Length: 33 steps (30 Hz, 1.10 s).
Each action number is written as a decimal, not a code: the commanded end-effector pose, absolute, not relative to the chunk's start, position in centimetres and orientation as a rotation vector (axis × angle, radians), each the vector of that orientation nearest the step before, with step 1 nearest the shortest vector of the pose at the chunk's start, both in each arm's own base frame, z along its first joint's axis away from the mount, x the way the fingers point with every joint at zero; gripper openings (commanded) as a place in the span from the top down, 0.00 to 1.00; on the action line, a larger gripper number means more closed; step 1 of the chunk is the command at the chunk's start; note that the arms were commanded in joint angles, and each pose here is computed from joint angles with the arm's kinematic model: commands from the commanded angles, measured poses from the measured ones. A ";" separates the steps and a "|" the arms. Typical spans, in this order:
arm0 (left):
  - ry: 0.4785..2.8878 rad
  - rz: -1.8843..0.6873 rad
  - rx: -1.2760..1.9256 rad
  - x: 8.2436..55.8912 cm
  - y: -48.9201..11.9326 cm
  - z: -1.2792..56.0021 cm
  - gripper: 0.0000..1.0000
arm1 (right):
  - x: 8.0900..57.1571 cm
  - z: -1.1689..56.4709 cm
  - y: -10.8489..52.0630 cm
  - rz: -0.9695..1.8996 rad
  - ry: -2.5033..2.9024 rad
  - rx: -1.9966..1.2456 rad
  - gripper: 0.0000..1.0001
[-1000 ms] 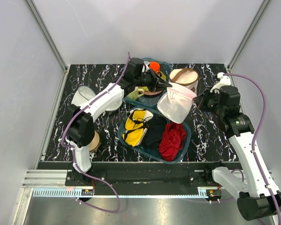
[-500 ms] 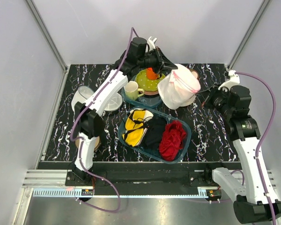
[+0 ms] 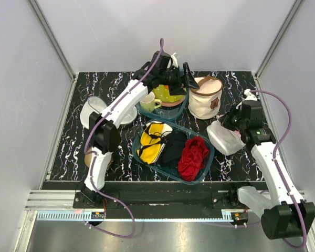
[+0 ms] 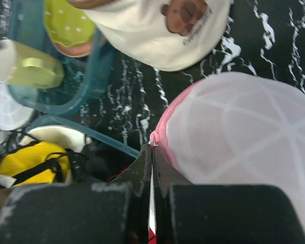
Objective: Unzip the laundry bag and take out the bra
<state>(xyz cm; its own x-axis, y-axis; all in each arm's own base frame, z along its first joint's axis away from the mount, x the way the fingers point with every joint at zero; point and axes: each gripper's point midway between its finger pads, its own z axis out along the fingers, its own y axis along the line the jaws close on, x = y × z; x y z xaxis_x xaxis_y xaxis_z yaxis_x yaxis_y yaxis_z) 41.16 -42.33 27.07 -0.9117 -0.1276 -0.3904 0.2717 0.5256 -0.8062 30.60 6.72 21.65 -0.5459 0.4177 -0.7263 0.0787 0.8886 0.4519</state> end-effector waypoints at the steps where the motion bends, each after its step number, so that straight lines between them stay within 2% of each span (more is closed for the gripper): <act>1: 2.196 -1.390 0.285 37.7 -42.0 34.2 0.12 | 32.2 21.6 5.4 0.383 2.071 0.405 1.00; 8: 2.217 -1.488 0.327 35.7 -44.6 33.9 0.14 | 32.5 25.8 1.5 0.169 1.958 0.463 1.00; 12: 2.226 -1.559 0.368 34.4 -46.9 33.2 0.15 | 32.4 27.3 1.1 0.156 1.925 0.475 1.00; 21: 2.322 -1.759 0.358 30.3 -51.3 30.4 0.17 | 29.6 19.8 -0.4 0.071 2.060 0.623 1.00; 27: 2.299 -1.647 0.451 30.5 -51.0 28.3 0.18 | 29.1 21.0 -0.1 0.094 2.058 0.599 1.00; 33: 2.142 -1.460 0.692 30.5 -49.2 26.5 0.18 | 29.0 22.0 1.4 0.176 2.091 0.555 1.00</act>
